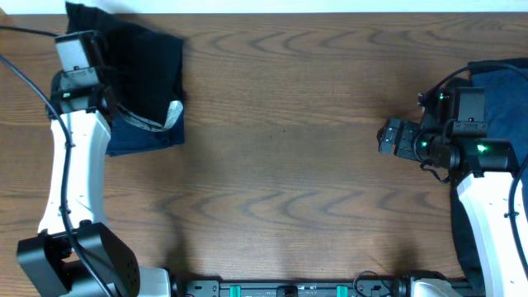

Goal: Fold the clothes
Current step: 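Carry the folded pants onto the dark blue stack at upper left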

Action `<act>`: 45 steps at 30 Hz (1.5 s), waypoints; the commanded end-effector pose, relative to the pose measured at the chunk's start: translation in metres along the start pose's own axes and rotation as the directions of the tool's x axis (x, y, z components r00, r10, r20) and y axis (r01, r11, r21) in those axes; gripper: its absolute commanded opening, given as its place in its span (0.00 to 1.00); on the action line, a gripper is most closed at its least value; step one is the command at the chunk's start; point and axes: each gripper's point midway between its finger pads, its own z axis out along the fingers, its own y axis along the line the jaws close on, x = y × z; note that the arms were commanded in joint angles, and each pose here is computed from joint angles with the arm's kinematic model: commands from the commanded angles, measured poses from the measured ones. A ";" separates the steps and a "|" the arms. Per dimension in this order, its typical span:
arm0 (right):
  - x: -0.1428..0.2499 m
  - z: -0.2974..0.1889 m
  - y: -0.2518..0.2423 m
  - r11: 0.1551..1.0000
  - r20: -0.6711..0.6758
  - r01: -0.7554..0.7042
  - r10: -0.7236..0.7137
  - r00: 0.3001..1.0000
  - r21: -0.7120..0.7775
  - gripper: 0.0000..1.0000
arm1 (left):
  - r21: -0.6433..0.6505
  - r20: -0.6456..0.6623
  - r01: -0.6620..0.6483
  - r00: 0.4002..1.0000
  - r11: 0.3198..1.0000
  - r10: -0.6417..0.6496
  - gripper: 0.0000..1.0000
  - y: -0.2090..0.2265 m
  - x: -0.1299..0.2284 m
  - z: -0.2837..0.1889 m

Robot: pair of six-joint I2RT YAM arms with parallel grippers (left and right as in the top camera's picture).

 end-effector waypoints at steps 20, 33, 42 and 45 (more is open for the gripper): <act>-0.001 -0.001 -0.001 1.000 0.005 0.010 -0.010 1.000 0.004 0.99 | -0.075 0.012 0.317 0.948 0.946 -0.317 0.95 0.056 -0.003 0.016; -0.001 -0.001 -0.001 1.000 0.005 0.010 -0.010 1.000 0.004 0.99 | 0.557 -0.182 0.399 0.915 0.728 -0.361 0.06 -0.056 -0.011 -0.031; -0.001 -0.001 -0.001 1.000 0.005 0.010 -0.010 1.000 0.004 0.99 | 0.542 -0.415 0.441 0.881 0.716 -0.229 0.06 -0.115 0.058 0.015; -0.001 -0.001 -0.001 1.000 0.005 0.010 -0.010 1.000 0.004 0.99 | 0.576 -0.493 0.469 0.853 0.670 -0.173 0.06 -0.143 0.078 0.028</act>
